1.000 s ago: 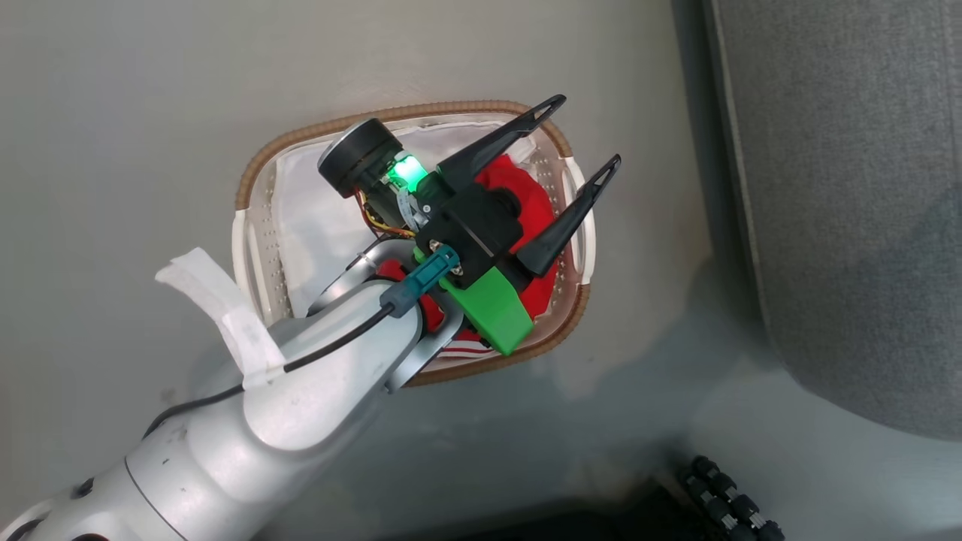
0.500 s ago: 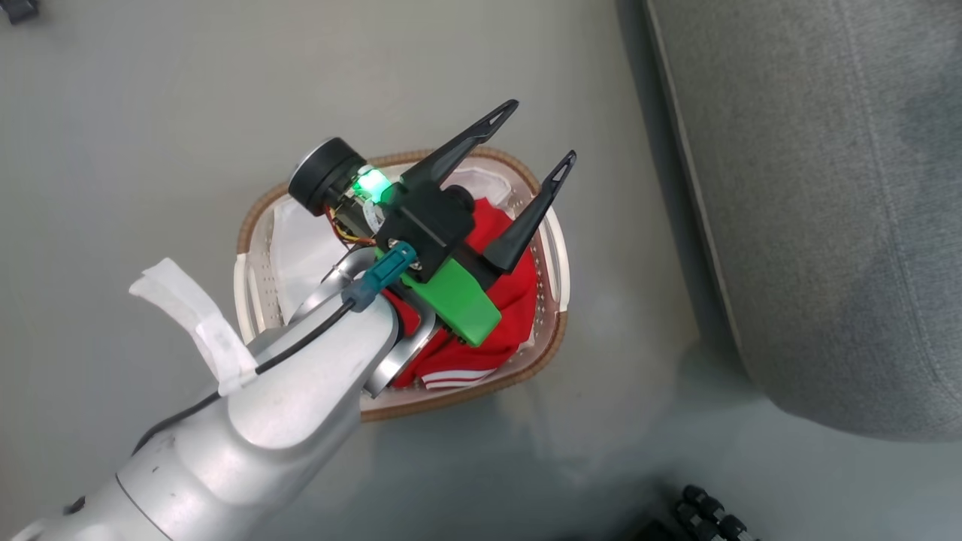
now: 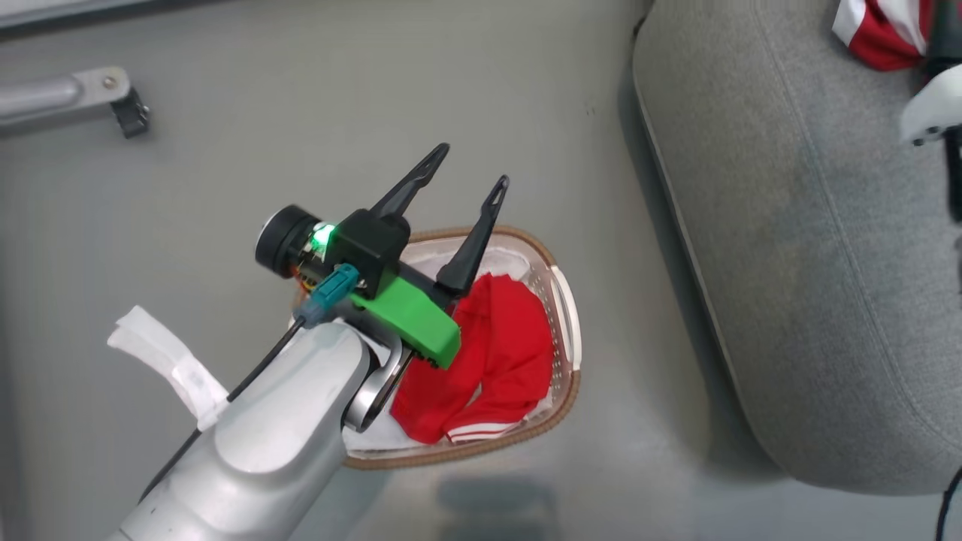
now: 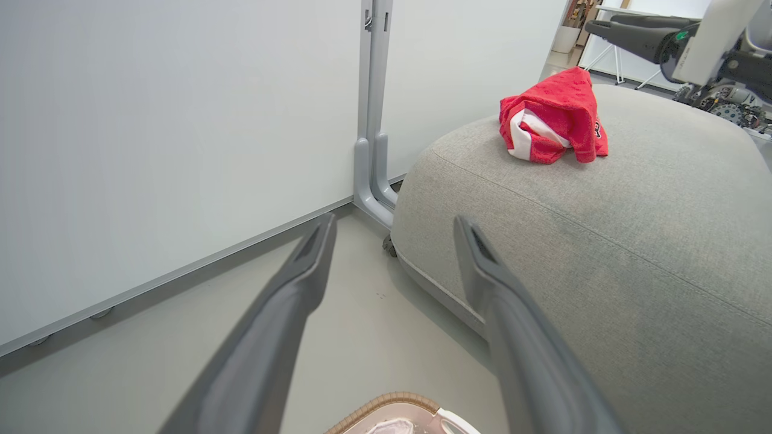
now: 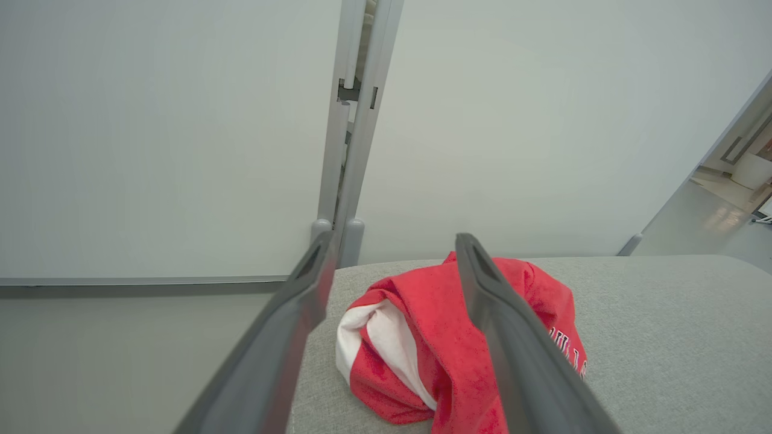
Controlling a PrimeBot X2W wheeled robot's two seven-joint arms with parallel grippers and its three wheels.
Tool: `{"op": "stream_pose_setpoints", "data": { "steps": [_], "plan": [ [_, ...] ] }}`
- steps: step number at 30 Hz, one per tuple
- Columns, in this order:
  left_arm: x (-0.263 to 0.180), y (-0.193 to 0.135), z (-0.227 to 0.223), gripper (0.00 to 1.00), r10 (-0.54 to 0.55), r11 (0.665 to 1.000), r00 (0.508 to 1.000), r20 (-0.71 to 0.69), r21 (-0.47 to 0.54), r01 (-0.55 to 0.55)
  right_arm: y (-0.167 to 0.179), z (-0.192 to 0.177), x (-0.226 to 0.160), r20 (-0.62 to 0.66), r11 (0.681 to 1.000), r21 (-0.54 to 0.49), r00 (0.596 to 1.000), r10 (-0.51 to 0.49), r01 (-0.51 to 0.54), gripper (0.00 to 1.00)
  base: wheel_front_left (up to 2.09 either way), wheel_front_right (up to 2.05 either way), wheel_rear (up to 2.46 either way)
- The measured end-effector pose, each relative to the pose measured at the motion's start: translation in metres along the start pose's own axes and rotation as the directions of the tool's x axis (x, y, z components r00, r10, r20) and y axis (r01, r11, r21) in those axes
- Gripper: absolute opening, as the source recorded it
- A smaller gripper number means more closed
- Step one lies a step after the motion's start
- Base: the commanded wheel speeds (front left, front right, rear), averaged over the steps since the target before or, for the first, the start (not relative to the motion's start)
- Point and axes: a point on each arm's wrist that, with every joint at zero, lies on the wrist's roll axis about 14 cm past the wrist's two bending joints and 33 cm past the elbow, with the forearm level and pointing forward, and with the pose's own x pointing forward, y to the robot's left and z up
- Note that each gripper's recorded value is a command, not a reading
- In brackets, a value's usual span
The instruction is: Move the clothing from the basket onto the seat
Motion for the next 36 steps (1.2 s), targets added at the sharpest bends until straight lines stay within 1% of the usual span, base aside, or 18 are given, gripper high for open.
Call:
{"op": "stream_pose_setpoints", "data": {
  "steps": [5,9,12,15,18,23,27,31,33,36],
  "plan": [
    [-0.023,0.017,0.02,1.0,0.115,0.993,0.993,0.036,-0.001,-0.115,0.043,0.02,-0.012,0.052,0.995,0.045,0.995,0.084,-0.087,1.0,0.0,0.0,0.0],
    [-0.051,0.033,0.03,1.0,0.222,0.975,0.973,0.058,-0.015,-0.221,0.078,0.028,-0.027,0.087,0.982,0.121,0.987,0.135,-0.145,1.0,0.0,0.0,0.0],
    [-0.074,0.046,0.032,1.0,0.308,0.951,0.949,0.066,-0.029,-0.306,0.103,0.029,-0.043,0.106,0.967,0.175,0.98,0.169,-0.185,1.0,0.0,0.0,0.0],
    [-0.101,0.059,0.035,1.0,0.395,0.918,0.915,0.078,-0.043,-0.393,0.125,0.027,-0.061,0.111,0.953,0.206,0.973,0.202,-0.222,1.0,0.0,0.0,0.0],
    [-0.132,0.074,0.035,1.0,0.49,0.872,0.868,0.083,-0.053,-0.487,0.142,0.023,-0.081,0.106,0.945,0.205,0.965,0.238,-0.255,1.0,0.0,0.0,0.0],
    [-0.181,0.087,0.031,1.0,0.61,0.792,0.787,0.086,-0.07,-0.607,0.156,0.014,-0.112,0.089,0.936,0.217,0.96,0.265,-0.278,1.0,0.0,0.0,0.0],
    [-0.21,0.086,0.022,1.0,0.663,0.748,0.745,0.069,-0.081,-0.658,0.156,0.003,-0.134,0.06,0.934,0.23,0.962,0.266,-0.272,1.0,0.0,0.0,0.0],
    [-0.23,0.082,0.017,1.0,0.692,0.721,0.719,0.064,-0.093,-0.686,0.156,-0.008,-0.154,0.034,0.922,0.284,0.964,0.265,-0.263,1.0,0.0,0.0,0.0],
    [-0.239,0.079,0.012,1.0,0.703,0.711,0.71,0.054,-0.092,-0.697,0.155,-0.012,-0.165,0.021,0.922,0.284,0.963,0.27,-0.265,1.0,0.0,0.0,0.0],
    [-0.249,0.074,0.01,1.0,0.711,0.703,0.702,0.052,-0.089,-0.705,0.159,-0.012,-0.176,0.019,0.909,0.314,0.959,0.281,-0.273,1.0,0.0,0.0,0.0]
  ]
}}
